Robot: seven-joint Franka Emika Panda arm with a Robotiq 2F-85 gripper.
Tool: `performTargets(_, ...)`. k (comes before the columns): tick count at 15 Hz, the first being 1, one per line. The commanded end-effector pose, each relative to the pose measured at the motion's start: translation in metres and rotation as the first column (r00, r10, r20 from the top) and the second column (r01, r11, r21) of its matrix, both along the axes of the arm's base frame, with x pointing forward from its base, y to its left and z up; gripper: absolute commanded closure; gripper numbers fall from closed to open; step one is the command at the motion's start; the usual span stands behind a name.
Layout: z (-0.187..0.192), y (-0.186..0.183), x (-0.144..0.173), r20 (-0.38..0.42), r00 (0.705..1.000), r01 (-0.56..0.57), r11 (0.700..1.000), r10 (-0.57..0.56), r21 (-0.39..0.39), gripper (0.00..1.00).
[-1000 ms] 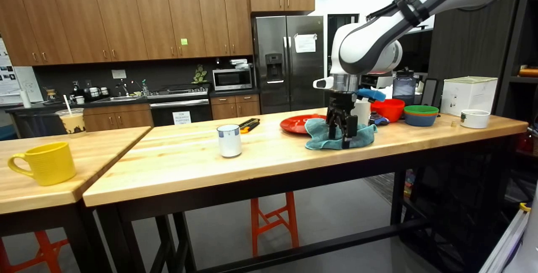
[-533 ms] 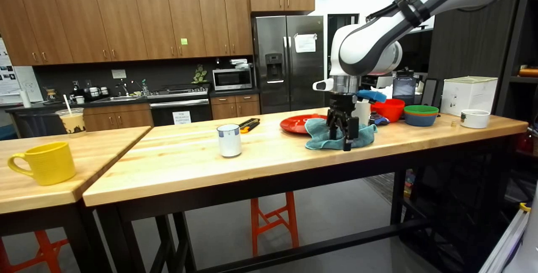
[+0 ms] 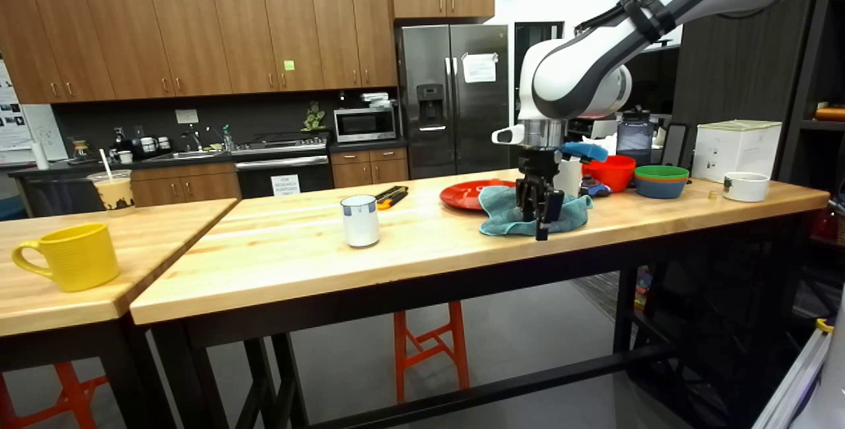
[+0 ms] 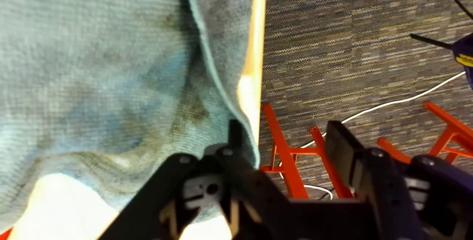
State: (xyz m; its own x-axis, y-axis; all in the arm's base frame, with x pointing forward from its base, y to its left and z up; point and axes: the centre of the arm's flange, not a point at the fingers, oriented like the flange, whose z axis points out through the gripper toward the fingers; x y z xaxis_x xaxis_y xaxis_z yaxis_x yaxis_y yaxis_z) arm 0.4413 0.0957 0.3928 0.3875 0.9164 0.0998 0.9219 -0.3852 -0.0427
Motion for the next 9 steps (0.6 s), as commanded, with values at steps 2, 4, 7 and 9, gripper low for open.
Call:
performTargets(2, 0.0031, -0.0032, -0.0057, -0.006, 1.0, 0.004, 1.0, -0.004, 0.005, 0.78)
performTargets(4, 0.0034, -0.0026, -0.0061, -0.007, 1.0, 0.001, 1.0, -0.001, 0.005, 0.94)
performTargets(7, 0.0038, -0.0016, -0.0071, -0.007, 1.0, -0.001, 1.0, 0.001, 0.005, 1.0)
performTargets(9, 0.0049, -0.0007, -0.0075, -0.005, 1.0, -0.001, 1.0, 0.001, 0.004, 1.0)
